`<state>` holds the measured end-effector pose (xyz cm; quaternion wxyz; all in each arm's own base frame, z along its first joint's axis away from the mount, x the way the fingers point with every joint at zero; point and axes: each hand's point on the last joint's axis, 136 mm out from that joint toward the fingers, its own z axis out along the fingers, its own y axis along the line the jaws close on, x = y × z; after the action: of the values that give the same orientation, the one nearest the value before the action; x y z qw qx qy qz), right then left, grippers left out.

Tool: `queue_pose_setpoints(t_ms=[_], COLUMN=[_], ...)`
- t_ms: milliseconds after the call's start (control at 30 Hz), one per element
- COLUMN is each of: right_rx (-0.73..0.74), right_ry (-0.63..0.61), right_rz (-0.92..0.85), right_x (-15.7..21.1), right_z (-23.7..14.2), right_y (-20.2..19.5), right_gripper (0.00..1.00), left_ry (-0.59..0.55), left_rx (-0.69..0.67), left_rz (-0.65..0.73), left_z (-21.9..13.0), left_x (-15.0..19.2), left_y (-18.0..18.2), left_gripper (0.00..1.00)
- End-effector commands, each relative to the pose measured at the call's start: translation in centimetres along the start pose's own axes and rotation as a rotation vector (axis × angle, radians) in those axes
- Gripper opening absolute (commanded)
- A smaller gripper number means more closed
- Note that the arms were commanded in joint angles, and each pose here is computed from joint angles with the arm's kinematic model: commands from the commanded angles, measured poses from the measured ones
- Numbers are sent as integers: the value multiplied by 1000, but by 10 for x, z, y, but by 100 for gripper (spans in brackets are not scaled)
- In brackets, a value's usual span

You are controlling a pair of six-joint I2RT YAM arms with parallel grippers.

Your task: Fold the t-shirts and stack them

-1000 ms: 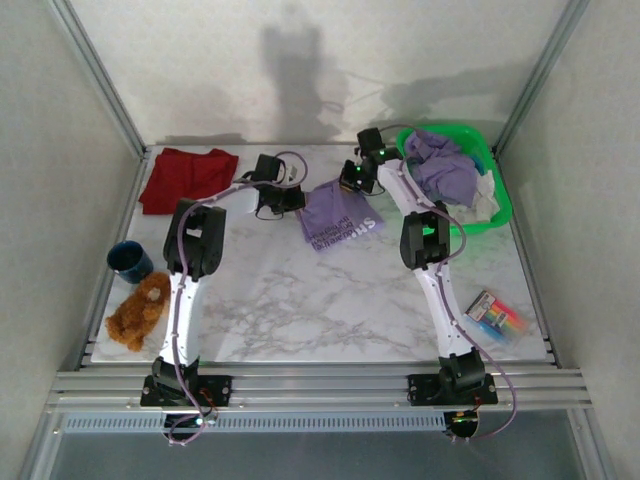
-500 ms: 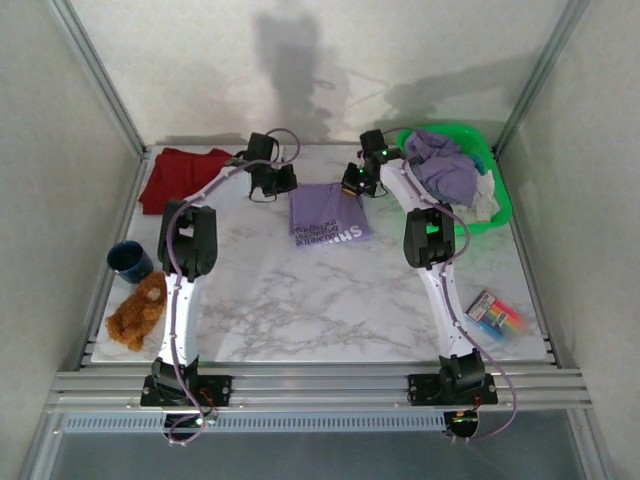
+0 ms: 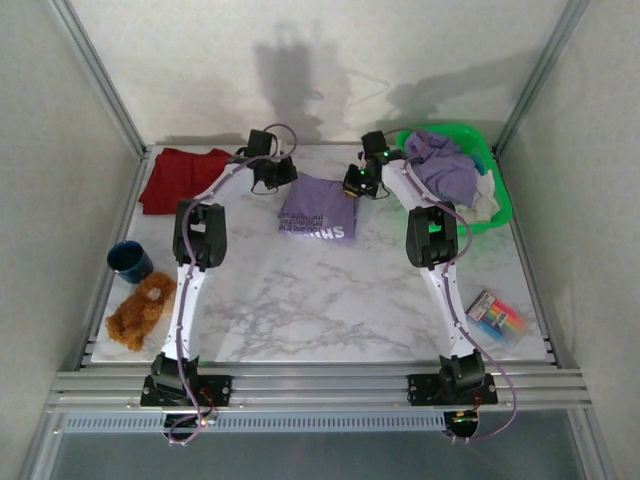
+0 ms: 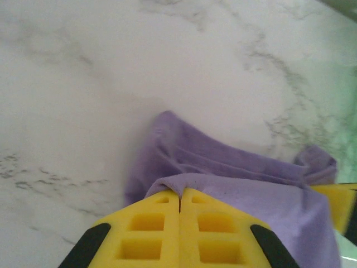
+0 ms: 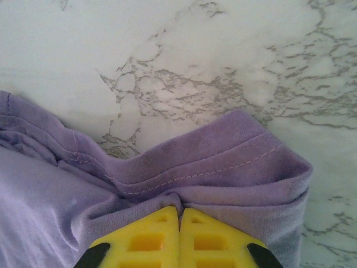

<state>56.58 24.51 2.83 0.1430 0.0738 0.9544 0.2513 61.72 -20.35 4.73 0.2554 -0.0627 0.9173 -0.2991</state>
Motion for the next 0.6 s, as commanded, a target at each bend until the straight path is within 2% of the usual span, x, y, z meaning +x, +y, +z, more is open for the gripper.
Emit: queue_pose_setpoints(t_ms=[0,167,400,567], right_rx=[152,107,74,156], right_ry=[164,121,-66,-180], right_rz=[64,45,-41,-29], right_x=[45,34,-9,-33], right_z=[17,-2,-59,-68], right_y=[-52,-32,5,-5], right_gripper=[0,0,0,0], left_ry=[36,99,148,155], left_rx=[-17,-20,-65,-69], left_rz=[-59,-92,-74,-76], left_z=[13,36,43,42], left_x=[10,30,54,60], left_y=[21,40,53,54], left_gripper=[0,0,0,0])
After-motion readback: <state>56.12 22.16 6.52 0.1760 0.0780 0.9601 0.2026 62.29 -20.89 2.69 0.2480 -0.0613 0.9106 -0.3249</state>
